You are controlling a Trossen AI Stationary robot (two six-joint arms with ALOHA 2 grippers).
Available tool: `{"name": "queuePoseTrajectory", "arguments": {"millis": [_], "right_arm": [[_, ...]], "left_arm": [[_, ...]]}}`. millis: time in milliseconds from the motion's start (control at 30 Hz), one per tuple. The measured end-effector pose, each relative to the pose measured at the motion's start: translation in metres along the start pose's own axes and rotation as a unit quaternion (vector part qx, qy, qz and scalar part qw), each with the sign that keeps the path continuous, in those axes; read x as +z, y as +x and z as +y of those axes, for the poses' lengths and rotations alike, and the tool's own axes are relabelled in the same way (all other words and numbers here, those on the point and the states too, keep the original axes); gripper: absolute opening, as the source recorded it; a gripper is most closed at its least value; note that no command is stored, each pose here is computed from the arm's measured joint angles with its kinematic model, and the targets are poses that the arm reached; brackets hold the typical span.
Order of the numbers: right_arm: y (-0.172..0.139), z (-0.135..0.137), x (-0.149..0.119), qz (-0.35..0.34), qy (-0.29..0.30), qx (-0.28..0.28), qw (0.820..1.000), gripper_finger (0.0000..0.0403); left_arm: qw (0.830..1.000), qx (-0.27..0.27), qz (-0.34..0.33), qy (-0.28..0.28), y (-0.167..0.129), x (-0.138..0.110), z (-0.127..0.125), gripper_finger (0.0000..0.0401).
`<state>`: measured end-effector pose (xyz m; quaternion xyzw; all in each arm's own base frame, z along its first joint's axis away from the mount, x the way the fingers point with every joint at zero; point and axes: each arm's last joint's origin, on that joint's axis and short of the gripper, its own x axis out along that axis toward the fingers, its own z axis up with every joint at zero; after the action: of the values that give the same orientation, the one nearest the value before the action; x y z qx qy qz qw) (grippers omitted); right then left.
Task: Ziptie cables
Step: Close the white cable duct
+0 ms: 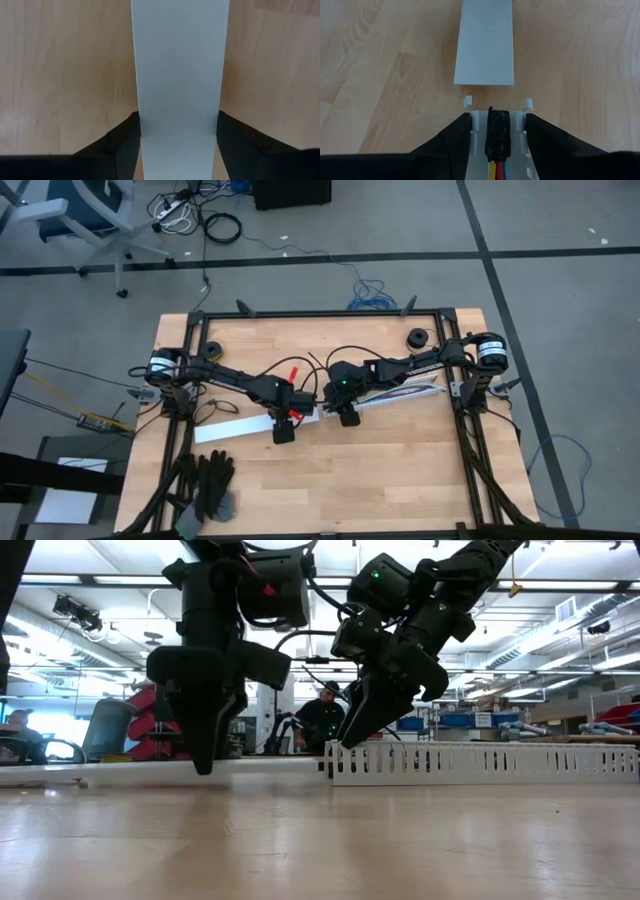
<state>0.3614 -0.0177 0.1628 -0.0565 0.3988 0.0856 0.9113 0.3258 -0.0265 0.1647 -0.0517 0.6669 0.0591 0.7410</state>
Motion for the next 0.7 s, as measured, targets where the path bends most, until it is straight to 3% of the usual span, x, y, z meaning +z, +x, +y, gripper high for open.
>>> {"name": "queuePoseTrajectory", "arguments": {"millis": [700], "right_arm": [[0.0,0.0,0.0,0.0,0.0,0.002,1.0,0.0166]], "left_arm": [[0.999,0.034,-0.005,0.023,-0.03,0.011,0.0,0.0209]]}}
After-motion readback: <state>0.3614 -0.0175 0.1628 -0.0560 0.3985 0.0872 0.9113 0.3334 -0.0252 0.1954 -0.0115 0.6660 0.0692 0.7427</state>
